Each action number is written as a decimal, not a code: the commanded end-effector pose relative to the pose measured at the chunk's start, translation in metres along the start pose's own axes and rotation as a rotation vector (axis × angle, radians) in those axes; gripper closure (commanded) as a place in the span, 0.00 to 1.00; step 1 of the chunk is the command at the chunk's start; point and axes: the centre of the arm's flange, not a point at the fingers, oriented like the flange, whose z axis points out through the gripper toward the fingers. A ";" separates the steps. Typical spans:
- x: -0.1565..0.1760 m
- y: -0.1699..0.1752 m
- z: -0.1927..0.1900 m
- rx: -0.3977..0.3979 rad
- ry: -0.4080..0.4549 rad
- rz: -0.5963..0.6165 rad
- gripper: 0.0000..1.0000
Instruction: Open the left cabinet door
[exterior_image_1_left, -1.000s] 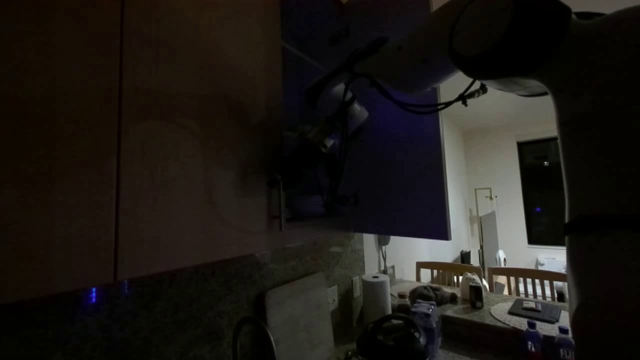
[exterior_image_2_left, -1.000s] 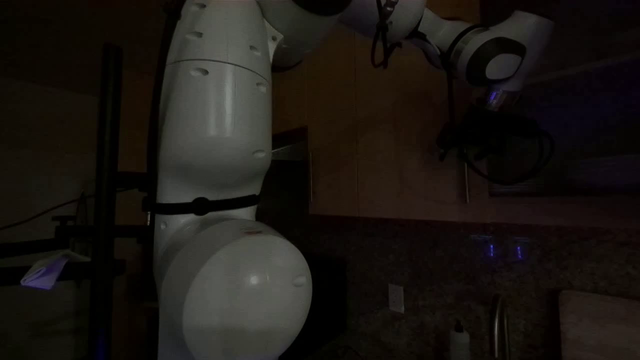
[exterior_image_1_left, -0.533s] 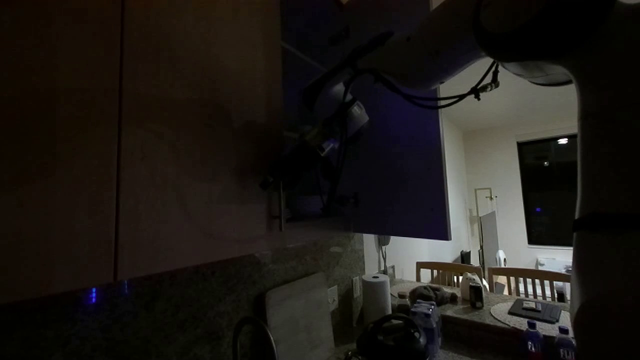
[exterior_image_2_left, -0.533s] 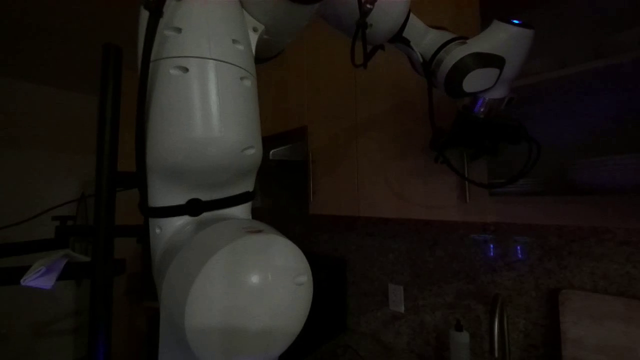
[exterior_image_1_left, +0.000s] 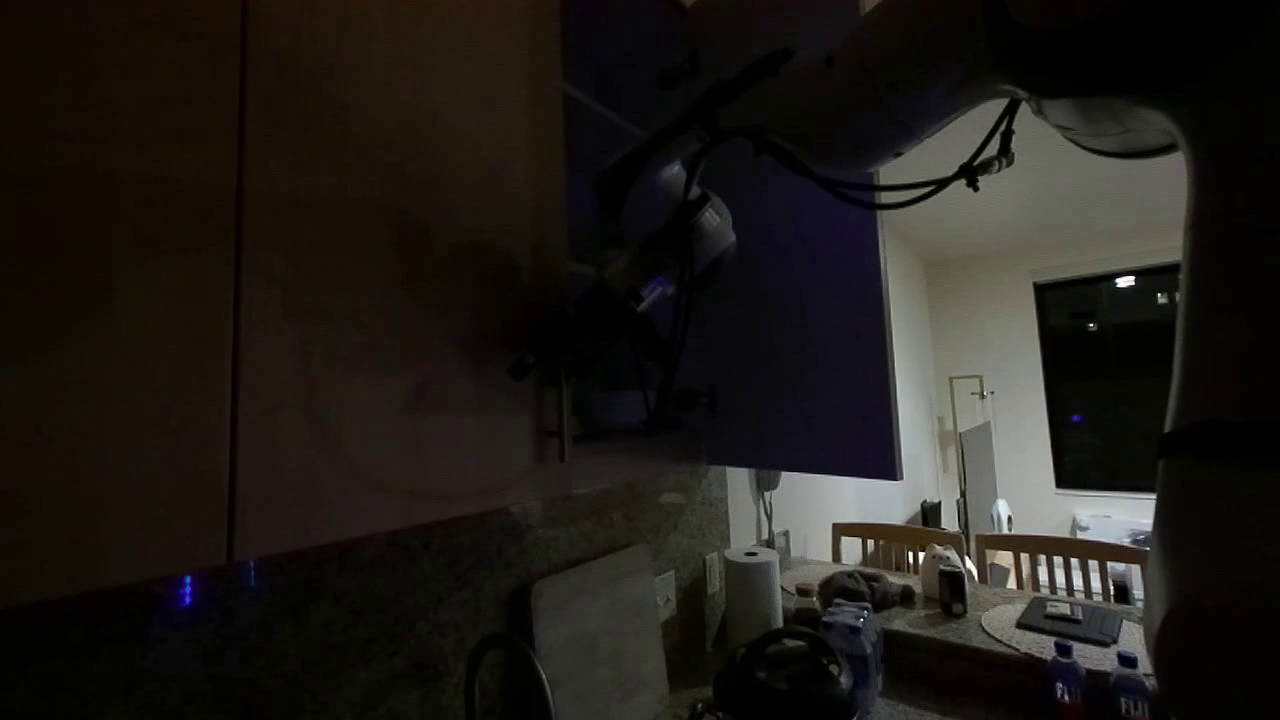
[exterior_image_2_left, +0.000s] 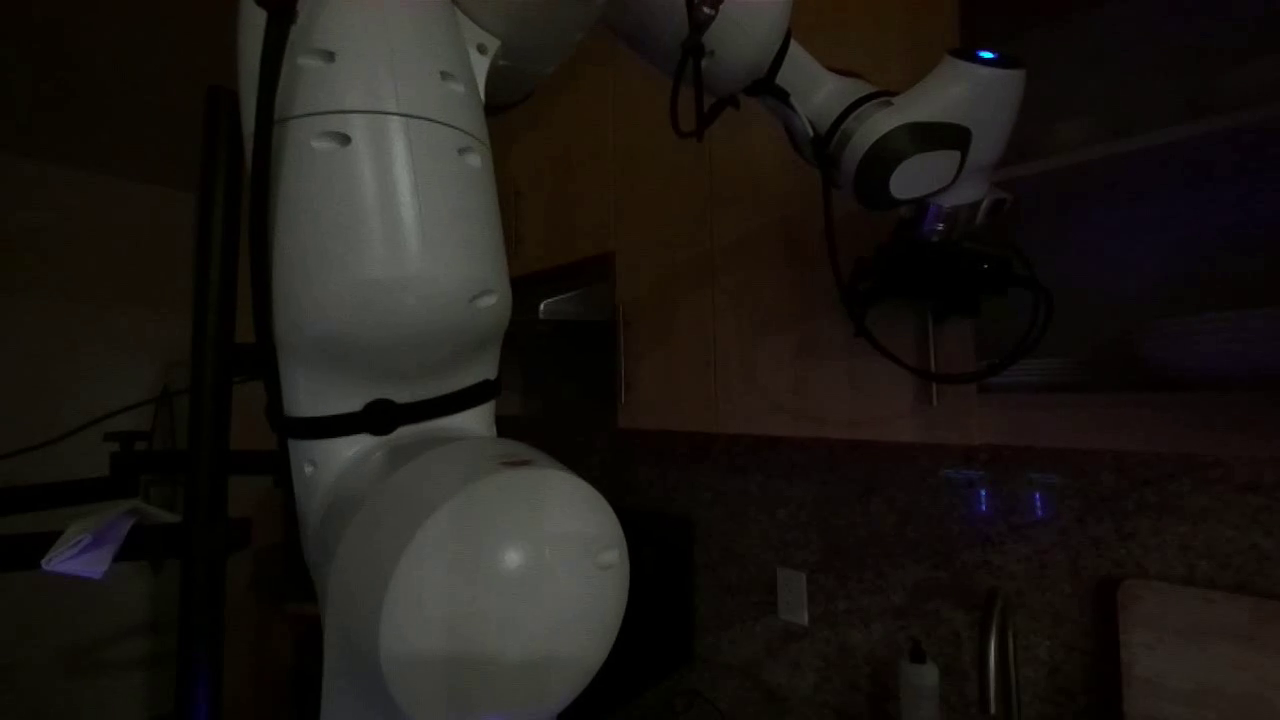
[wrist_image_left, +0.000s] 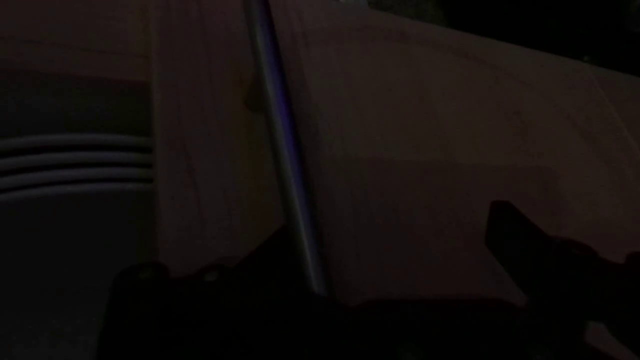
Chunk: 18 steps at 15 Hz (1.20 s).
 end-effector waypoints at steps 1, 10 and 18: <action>-0.017 -0.021 -0.002 0.043 -0.067 0.062 0.00; -0.029 -0.028 -0.015 0.109 -0.135 0.058 0.00; -0.034 -0.049 -0.004 -0.002 -0.130 0.115 0.00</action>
